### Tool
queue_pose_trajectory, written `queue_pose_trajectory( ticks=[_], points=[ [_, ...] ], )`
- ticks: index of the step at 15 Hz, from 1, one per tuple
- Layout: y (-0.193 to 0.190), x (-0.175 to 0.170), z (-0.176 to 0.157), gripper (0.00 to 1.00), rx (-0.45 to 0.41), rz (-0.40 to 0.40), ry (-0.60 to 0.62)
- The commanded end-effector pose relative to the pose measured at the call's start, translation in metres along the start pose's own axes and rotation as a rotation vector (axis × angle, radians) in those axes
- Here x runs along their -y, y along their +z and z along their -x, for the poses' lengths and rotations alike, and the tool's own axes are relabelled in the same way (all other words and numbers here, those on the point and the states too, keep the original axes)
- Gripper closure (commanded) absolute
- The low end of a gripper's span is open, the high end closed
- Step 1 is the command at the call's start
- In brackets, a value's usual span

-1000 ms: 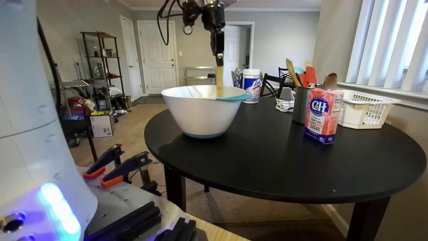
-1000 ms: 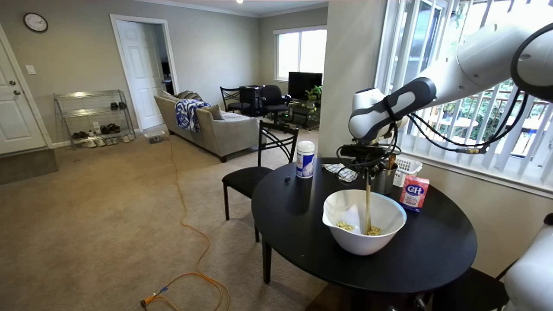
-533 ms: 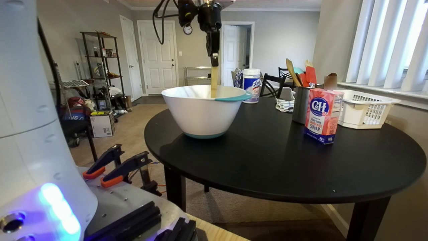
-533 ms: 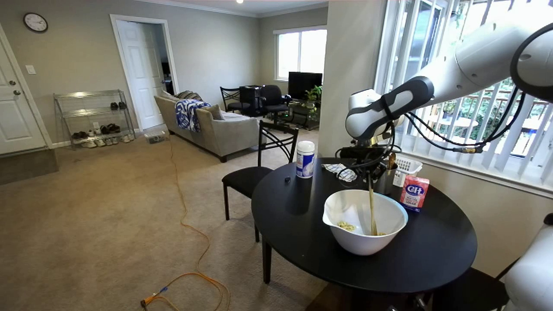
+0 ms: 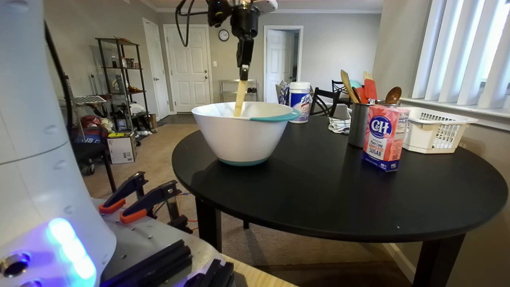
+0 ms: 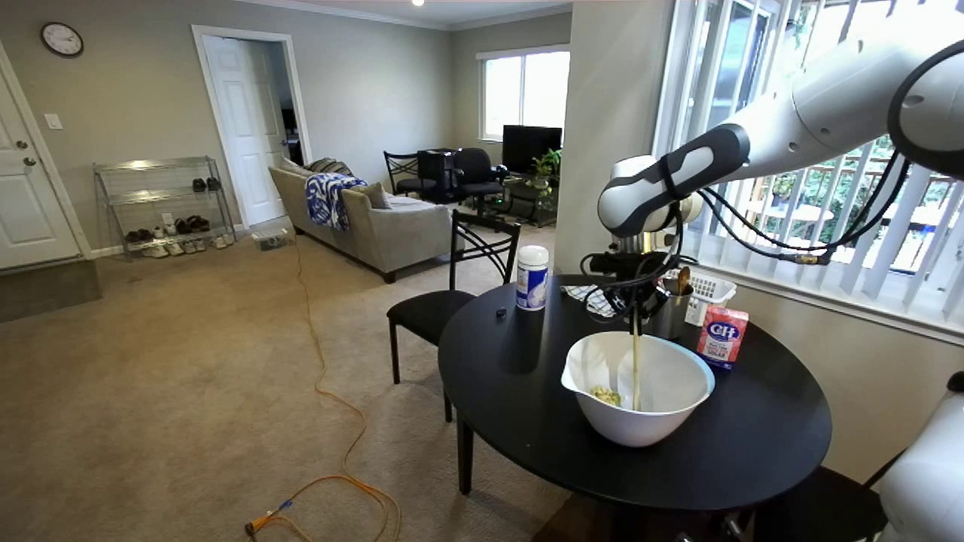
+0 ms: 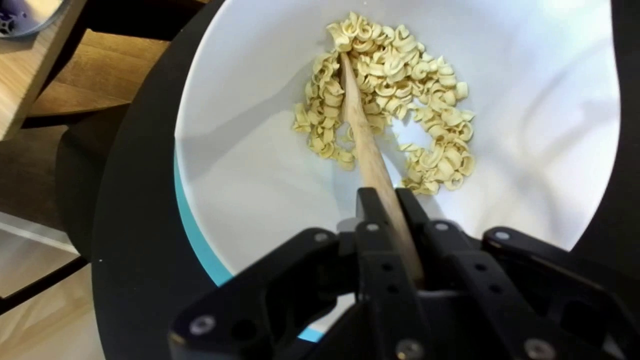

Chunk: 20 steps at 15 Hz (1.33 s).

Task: Use the spoon to stir the content in the white bowl

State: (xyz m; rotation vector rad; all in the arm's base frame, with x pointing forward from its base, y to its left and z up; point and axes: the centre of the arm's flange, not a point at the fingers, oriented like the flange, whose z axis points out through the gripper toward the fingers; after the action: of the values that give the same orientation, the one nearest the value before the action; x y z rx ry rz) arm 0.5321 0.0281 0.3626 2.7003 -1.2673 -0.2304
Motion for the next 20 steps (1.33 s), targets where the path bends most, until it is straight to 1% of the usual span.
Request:
queue_pose_trajectory(
  ticks=[1, 6, 9, 14, 20],
  points=[
    [0.001, 0.002, -0.001, 0.97, 0.086, -0.052, -0.009],
    [0.004, 0.001, -0.01, 0.97, 0.119, -0.103, 0.042],
    [0.006, 0.001, -0.017, 0.97, 0.093, -0.139, 0.08],
    [0.005, 0.001, -0.027, 0.97, 0.079, -0.195, 0.115],
    [0.004, -0.005, -0.041, 0.97, 0.031, -0.233, 0.16]
  ],
)
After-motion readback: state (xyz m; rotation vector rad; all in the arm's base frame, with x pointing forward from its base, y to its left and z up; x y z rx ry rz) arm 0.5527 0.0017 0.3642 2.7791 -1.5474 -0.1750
